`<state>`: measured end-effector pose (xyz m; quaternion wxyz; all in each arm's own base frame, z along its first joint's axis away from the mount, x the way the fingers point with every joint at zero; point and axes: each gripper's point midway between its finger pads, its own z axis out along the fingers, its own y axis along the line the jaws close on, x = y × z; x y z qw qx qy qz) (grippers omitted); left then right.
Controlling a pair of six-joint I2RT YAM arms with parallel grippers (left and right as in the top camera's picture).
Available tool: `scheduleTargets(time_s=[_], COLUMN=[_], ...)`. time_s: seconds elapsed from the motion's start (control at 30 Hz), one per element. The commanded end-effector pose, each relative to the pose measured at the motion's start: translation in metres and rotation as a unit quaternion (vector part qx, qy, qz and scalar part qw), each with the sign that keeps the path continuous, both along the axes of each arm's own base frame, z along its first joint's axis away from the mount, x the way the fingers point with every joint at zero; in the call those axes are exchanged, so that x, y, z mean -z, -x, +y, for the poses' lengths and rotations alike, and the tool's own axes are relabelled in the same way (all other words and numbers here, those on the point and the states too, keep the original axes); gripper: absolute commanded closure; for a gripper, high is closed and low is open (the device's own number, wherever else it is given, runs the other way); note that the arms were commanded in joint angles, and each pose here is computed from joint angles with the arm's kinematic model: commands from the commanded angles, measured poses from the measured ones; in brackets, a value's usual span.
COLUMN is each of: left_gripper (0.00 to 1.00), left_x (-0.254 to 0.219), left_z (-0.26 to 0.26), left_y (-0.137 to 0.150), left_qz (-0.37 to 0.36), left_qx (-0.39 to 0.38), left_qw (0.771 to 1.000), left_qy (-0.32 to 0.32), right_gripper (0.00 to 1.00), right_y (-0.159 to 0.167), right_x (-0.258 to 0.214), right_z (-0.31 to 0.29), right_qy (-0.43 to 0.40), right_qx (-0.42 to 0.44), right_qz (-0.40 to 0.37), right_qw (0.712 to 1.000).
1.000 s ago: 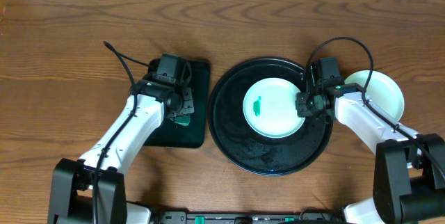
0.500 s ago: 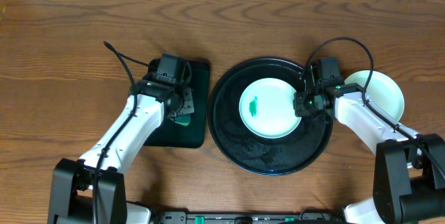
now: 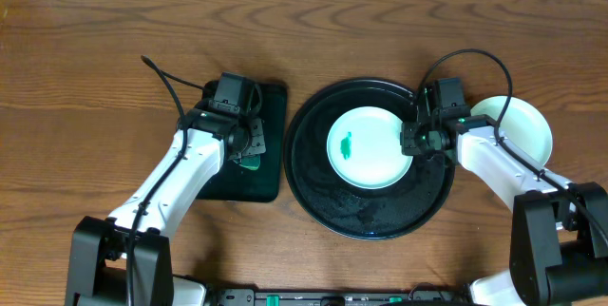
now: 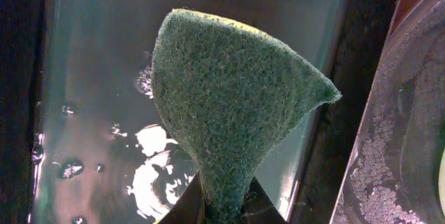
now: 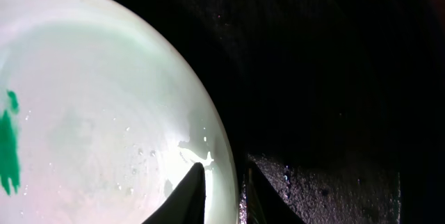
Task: Clean dirty plates on tray and stack at the side
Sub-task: 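Hold the sponge raised above the dark green tray with the left gripper, then carry the sponge right onto the pale green plate with the left gripper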
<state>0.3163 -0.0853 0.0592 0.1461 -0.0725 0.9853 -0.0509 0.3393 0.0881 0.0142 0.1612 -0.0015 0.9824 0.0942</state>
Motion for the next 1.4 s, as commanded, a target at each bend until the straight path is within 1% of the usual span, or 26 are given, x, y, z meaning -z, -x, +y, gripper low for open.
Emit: scheduleTargets(time_s=[0.0,0.1,0.13,0.27,0.47,0.6,0.63,0.7,0.77,0.87,0.97,1.03,1.17,1.37], left_gripper=[0.92,0.92,0.92,0.92,0.92,0.92,0.92,0.92,0.92,0.92,0.92,0.92,0.92,0.92], left_x=[-0.001,-0.001,-0.001,-0.001,-0.001,-0.001,-0.001,-0.001,-0.001,-0.002,-0.002,-0.003,-0.005,-0.006], left_z=[-0.002,-0.002,-0.002,-0.002,-0.002,-0.002,-0.002,-0.002,-0.002,-0.003,-0.003,-0.004,-0.004,-0.004], left_y=[-0.001,0.0,0.0,-0.001,-0.001,-0.001,-0.001,-0.001,-0.001,-0.002,-0.004,-0.006,-0.01,-0.012], left_qz=[-0.001,-0.001,-0.001,-0.001,-0.001,-0.001,-0.001,-0.001,-0.001,-0.004,-0.008,-0.012,-0.021,-0.025], left_qx=[-0.004,-0.004,-0.004,-0.004,-0.004,-0.004,-0.004,-0.004,-0.004,-0.004,-0.004,-0.004,-0.005,-0.006], left_qw=[1.0,1.0,1.0,1.0,1.0,1.0,1.0,1.0,1.0,1.0,1.0,1.0,1.0,1.0], left_qy=[0.007,0.007,0.007,0.007,0.007,0.007,0.007,0.007,0.007,0.007,0.009,0.009,0.01,0.011], right_gripper=[0.85,0.97,0.99,0.99,0.98,0.97,0.96,0.87,0.85,0.86,0.94,0.96,0.98,0.99], right_y=[0.004,0.004,0.003,0.005,0.012,0.012,0.012,0.01,0.008,0.006,0.005,0.006,0.007,0.008], right_x=[0.007,0.007,0.007,0.007,0.004,0.004,0.004,0.004,0.004,0.005,0.004,0.004,0.005,0.005], right_z=[-0.004,-0.004,-0.004,0.0,0.019,0.02,0.02,0.018,0.014,0.011,0.012,0.014,0.015,0.015], right_qy=[0.005,0.005,0.004,-0.001,-0.058,-0.06,-0.06,-0.055,-0.043,-0.036,-0.037,-0.037,-0.037,-0.039], right_qx=[0.009,0.009,0.009,0.007,-0.005,-0.006,-0.005,-0.004,0.001,0.004,0.003,0.001,-0.001,0.002], right_qz=[0.006,0.005,0.004,0.006,0.025,0.025,0.025,0.021,0.017,0.013,0.009,0.009,0.011,0.013], right_qw=[1.0,1.0,1.0,1.0,0.998,0.998,0.998,0.998,0.999,0.999,0.999,0.999,0.999,0.999])
